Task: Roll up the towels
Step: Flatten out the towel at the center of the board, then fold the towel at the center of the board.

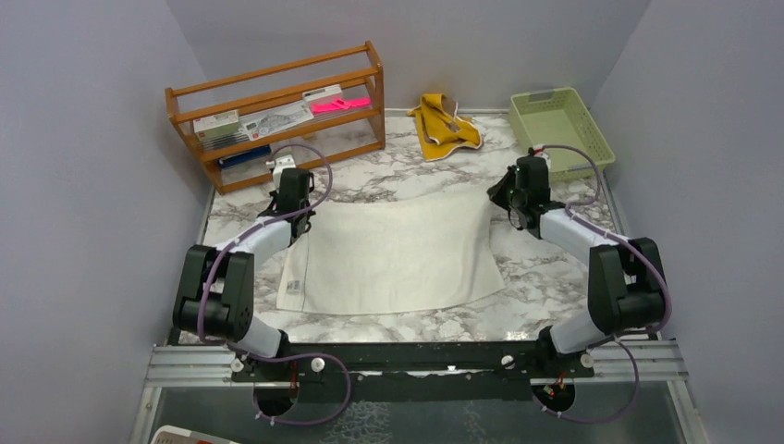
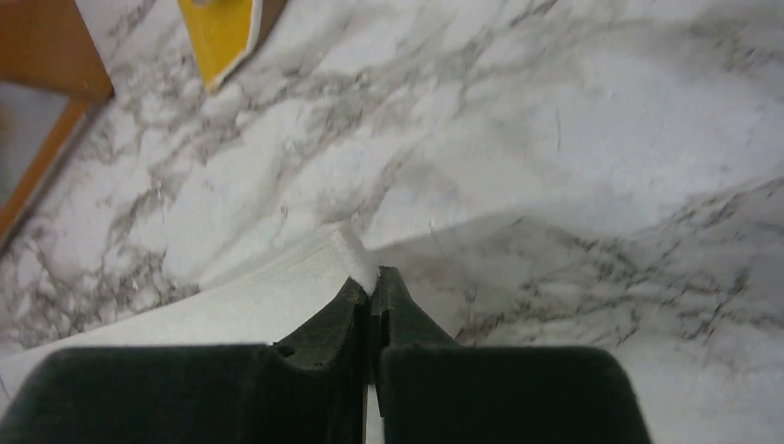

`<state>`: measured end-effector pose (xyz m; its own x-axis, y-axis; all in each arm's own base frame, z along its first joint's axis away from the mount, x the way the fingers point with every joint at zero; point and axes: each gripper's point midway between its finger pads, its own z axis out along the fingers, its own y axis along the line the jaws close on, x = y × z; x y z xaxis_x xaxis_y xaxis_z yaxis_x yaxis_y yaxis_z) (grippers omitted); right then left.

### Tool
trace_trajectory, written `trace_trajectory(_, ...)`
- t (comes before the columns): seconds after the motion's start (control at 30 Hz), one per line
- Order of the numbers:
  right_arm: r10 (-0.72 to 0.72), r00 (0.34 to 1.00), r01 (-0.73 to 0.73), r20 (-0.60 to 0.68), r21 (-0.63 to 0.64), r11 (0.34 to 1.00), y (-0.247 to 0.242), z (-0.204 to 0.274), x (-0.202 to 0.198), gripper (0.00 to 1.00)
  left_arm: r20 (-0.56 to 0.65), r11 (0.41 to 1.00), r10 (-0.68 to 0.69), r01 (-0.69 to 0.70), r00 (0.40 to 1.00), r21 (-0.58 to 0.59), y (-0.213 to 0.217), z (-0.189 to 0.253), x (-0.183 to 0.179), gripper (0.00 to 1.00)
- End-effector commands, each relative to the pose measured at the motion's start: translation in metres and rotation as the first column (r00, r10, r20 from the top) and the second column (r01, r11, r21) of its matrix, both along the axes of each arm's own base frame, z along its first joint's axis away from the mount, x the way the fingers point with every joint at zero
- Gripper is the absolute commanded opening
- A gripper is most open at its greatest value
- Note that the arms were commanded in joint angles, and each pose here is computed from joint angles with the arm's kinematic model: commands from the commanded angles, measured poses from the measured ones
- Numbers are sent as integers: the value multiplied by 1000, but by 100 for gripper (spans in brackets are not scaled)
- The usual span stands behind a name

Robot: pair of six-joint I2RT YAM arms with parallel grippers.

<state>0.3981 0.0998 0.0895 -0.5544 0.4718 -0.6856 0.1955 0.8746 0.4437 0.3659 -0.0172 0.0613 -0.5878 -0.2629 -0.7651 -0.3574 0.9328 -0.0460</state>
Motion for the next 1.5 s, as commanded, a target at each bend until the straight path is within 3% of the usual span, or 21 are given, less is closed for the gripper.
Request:
trace_trajectory(0.0, -74, 989, 78, 125, -22, 997, -37, 24, 50, 1, 136, 998, -15, 7, 991, 64, 8, 31, 55, 7)
trace_trajectory(0.07, -26, 990, 31, 136, -36, 999, -42, 24, 65, 7, 130, 996, -51, 42, 990, 72, 4, 27, 65, 20)
trace_trajectory(0.13, 53, 993, -46, 110, -58, 997, -38, 15, 78, 36, 158, 993, -107, 98, 982, 65, -4, 27, 76, 40)
trace_trajectory(0.2, 121, 989, -114, 85, -88, 990, -32, 13, 90, 56, 175, 988, -152, 144, 973, 59, -8, 28, 83, 64)
trace_trajectory(0.23, 145, 986, -136, 82, -103, 985, -31, 13, 95, 60, 180, 986, -163, 155, 970, 56, -7, 29, 85, 76)
trace_trajectory(0.33, 178, 980, -162, 94, -154, 975, -32, 11, 106, 62, 188, 984, -179, 177, 966, 28, 3, 26, 91, 84)
trace_trajectory(0.43, 194, 976, -173, 95, -193, 966, -35, 2, 122, 61, 178, 981, -189, 195, 966, -16, 21, 16, 97, 84)
trace_trajectory(0.53, 185, 983, -177, 12, -235, 956, -42, -18, 131, 56, 161, 960, -268, 277, 950, -41, 21, 4, 102, 79)
trace_trajectory(0.8, 164, 985, -173, -57, -291, 941, -54, -50, 120, 55, 105, 927, -362, 370, 926, -69, 14, -20, 109, 72)
trace_trajectory(0.93, 151, 984, -172, -92, -311, 935, -58, -59, 113, 55, 53, 934, -346, 350, 937, -77, 18, -34, 111, 67)
trace_trajectory(1.1, 141, 983, -175, -119, -353, 919, -58, -63, 105, 54, -2, 948, -314, 314, 949, -61, 26, -43, 107, 53)
trace_trajectory(1.4, 124, 974, -187, -189, -368, 911, -62, -73, 95, 54, -68, 966, -255, 251, 965, -61, 35, -52, 78, 47)
trace_trajectory(1.47, 104, 973, -177, -207, -377, 909, -65, -75, 93, 47, -76, 967, -249, 244, 965, -68, 34, -55, 76, 44)
